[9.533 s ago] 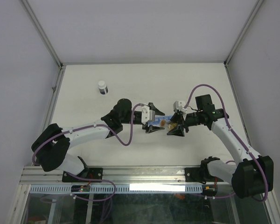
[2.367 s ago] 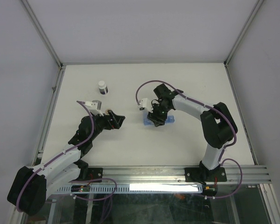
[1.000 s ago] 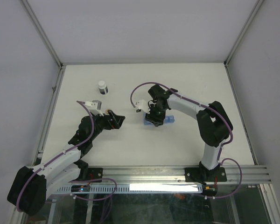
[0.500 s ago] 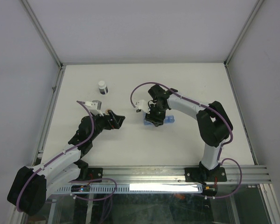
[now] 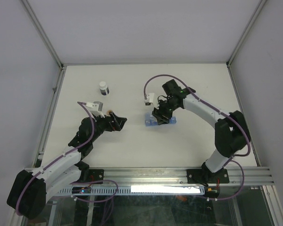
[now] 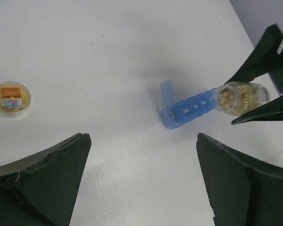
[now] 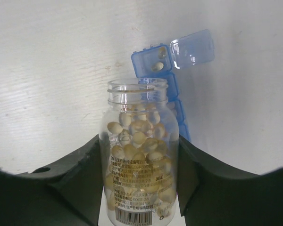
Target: Sort the pills into containers
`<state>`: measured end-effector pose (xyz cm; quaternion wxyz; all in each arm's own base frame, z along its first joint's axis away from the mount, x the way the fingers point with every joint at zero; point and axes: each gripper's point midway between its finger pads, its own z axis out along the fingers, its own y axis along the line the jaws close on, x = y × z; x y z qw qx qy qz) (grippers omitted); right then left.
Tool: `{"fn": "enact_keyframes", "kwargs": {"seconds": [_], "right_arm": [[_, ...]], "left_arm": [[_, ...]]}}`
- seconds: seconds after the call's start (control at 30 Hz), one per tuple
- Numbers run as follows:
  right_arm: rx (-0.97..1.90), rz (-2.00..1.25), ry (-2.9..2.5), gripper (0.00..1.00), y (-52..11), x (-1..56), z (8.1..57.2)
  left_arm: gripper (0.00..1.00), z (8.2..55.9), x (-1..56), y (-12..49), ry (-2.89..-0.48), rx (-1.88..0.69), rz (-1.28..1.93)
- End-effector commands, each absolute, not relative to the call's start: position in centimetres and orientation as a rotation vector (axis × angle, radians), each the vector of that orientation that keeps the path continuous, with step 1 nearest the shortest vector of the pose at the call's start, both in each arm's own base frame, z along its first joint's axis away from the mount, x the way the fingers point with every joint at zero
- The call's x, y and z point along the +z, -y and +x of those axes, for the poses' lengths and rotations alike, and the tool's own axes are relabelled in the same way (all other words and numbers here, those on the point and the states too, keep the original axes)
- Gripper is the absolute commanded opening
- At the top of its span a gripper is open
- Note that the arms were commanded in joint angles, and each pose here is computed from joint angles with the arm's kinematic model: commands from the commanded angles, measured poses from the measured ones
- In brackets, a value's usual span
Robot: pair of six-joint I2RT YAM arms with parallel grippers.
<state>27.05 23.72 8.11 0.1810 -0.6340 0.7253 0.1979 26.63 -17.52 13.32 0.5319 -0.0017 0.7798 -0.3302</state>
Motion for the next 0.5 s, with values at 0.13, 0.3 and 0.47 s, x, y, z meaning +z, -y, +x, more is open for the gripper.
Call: {"fn": "enact_keyframes", "kwargs": {"seconds": [0.13,0.3,0.47], "right_arm": [[1.049,-1.393,-1.488,0.0,-24.8,23.8,24.5],[1.087,-1.176,-1.236,0.0,-23.6,31.0,22.5],[1.284,-0.903,-1.091,0.0,-23.0,37.6,20.8]], "left_arm": [[0.99,26.8,18.7,17.2,-1.678,-0.828,-0.022],[0.99,27.2,20.1,16.6,-1.663,-0.802,-0.057],[0.99,28.7,17.3,14.7,-1.798,-0.627,-0.148]]}}
